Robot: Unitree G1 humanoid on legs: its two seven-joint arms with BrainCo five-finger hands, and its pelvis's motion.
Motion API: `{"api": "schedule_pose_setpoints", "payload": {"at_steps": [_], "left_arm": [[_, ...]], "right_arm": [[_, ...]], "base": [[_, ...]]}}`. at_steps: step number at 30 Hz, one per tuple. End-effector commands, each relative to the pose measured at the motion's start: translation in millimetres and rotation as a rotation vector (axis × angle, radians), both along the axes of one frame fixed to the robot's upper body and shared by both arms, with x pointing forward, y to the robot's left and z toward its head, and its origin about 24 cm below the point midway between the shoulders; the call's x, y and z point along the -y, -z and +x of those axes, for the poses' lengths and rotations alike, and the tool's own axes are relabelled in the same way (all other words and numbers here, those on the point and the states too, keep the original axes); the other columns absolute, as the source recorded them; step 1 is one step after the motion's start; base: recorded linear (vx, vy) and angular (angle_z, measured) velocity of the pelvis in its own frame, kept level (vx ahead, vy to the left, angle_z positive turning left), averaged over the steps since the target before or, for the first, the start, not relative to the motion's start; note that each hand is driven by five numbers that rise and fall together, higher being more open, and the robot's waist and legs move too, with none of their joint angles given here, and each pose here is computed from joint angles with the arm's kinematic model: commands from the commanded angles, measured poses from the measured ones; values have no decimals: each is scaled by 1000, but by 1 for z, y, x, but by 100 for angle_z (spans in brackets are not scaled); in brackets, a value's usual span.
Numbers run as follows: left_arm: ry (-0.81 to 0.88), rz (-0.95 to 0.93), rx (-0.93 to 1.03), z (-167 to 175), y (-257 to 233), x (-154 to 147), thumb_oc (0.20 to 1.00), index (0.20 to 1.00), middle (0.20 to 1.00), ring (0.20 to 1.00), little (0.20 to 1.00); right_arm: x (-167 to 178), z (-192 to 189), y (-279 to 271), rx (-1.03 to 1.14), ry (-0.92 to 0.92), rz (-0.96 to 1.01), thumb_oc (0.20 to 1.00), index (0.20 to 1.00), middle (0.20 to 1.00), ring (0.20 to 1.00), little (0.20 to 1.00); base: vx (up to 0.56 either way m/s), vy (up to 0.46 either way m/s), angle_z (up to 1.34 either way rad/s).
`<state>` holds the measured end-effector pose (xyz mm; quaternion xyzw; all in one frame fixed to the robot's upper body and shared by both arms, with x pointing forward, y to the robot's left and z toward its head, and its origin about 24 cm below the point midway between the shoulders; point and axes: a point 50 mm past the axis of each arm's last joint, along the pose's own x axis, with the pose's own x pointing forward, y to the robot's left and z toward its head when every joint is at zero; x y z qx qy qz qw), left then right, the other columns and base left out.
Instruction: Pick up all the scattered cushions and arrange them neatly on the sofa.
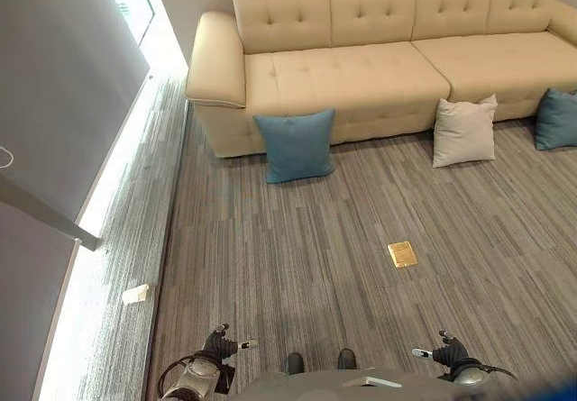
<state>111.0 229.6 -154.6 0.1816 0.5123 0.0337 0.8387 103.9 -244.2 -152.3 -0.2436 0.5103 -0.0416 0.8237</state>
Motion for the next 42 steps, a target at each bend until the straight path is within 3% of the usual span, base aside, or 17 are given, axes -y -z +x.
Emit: {"api": "schedule_pose_setpoints", "payload": {"at_steps": [1,5,9,20,30,34,42], "left_arm": [[52,26,89,35,-11,1,1000,1000,1000,1000,1000],[67,22,115,44,-14,4,1000,1000,1000,1000,1000],[40,23,66,29,-8,2,1000,1000,1000,1000,1000],[59,51,39,21,-8,-8,1000,1000,1000,1000,1000],[114,48,33,26,-6,3,1000,1000,1000,1000,1000],[101,16,93,43,-12,9,1000,1000,1000,1000,1000],[84,31,53,30,-8,3,1000,1000,1000,1000,1000]], "right_arm": [[14,23,-12,73,-34,-50,1000,1000,1000,1000,1000],[15,32,-16,104,-66,-63,1000,1000,1000,1000,1000],[14,33,-16,94,-88,-70,1000,1000,1000,1000,1000],[6,62,-26,171,-143,-40,1000,1000,1000,1000,1000],[13,45,-20,100,-132,-56,1000,1000,1000,1000,1000],[15,38,-18,98,-80,-41,1000,1000,1000,1000,1000],[15,29,-14,70,-62,-42,1000,1000,1000,1000,1000]], "base": [[-115,-194,25],[-18,-145,48],[327,91,20],[215,165,-56],[260,-95,24],[134,-205,105],[235,-36,25]]}}
